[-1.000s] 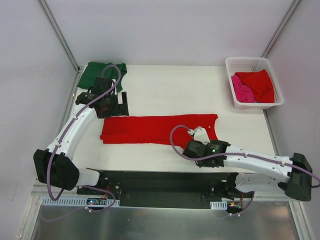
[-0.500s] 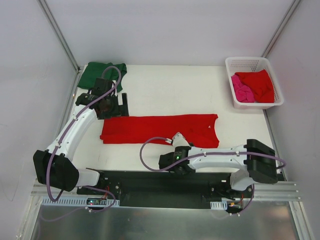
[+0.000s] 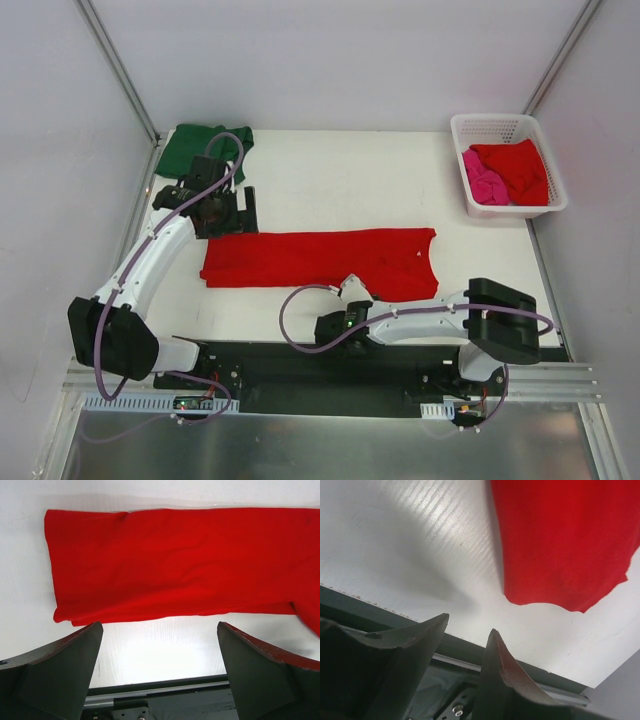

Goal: Fold and stack the t-shirts
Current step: Fold the tshirt

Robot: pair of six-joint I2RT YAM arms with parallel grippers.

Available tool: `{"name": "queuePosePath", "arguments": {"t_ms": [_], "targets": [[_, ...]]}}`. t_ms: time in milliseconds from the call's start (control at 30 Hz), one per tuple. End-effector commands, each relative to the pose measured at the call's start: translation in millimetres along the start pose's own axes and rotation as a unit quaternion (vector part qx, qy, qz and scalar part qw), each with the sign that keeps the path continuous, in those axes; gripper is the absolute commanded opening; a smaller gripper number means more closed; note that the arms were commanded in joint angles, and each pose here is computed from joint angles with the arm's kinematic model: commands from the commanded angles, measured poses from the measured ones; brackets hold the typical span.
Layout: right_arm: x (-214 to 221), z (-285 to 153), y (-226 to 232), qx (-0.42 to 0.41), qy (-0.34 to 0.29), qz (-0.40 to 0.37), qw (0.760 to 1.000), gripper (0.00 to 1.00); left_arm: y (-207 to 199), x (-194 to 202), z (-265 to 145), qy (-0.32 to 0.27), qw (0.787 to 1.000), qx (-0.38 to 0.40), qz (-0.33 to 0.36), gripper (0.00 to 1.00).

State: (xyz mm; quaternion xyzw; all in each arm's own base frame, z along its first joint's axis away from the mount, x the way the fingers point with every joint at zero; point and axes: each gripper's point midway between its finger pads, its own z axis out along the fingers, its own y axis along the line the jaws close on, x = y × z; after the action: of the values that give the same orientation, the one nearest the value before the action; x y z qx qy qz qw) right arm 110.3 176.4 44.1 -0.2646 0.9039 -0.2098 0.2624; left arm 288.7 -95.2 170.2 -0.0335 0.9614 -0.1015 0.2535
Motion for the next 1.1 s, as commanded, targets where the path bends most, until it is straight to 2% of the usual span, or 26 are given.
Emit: {"name": "queuePosePath", "arguments": {"t_ms": [0,400,800,867,967,1000,1067], "targets": [[9,16,12,-0.003,0.005,0.020,1.000,0.43,-10,-6,-1,0.001,1.000,0.020,0.009,0.99],[-2,41,-6,0.031,0.012,0.022,0.999,0.41,-11,-5,4,0.009,1.000,0.020,0.008,0.99],[-11,63,-2,0.031,0.026,0.020,0.999,0.38,-7,-5,8,0.014,1.000,0.009,0.010,0.99],[-10,65,-2,0.027,0.029,0.023,0.999,0.34,-6,-5,9,0.014,1.000,0.008,0.010,0.99],[-8,66,-1,0.022,0.032,0.027,0.999,0.15,-6,-5,11,0.017,1.000,0.008,0.012,0.99],[-7,66,-2,0.022,0.031,0.028,0.999,0.02,-6,-5,11,0.018,1.000,0.007,0.011,0.99],[-8,64,-3,0.022,0.030,0.030,0.999,0.01,-7,-5,12,0.019,1.000,0.008,0.011,0.99]]}}
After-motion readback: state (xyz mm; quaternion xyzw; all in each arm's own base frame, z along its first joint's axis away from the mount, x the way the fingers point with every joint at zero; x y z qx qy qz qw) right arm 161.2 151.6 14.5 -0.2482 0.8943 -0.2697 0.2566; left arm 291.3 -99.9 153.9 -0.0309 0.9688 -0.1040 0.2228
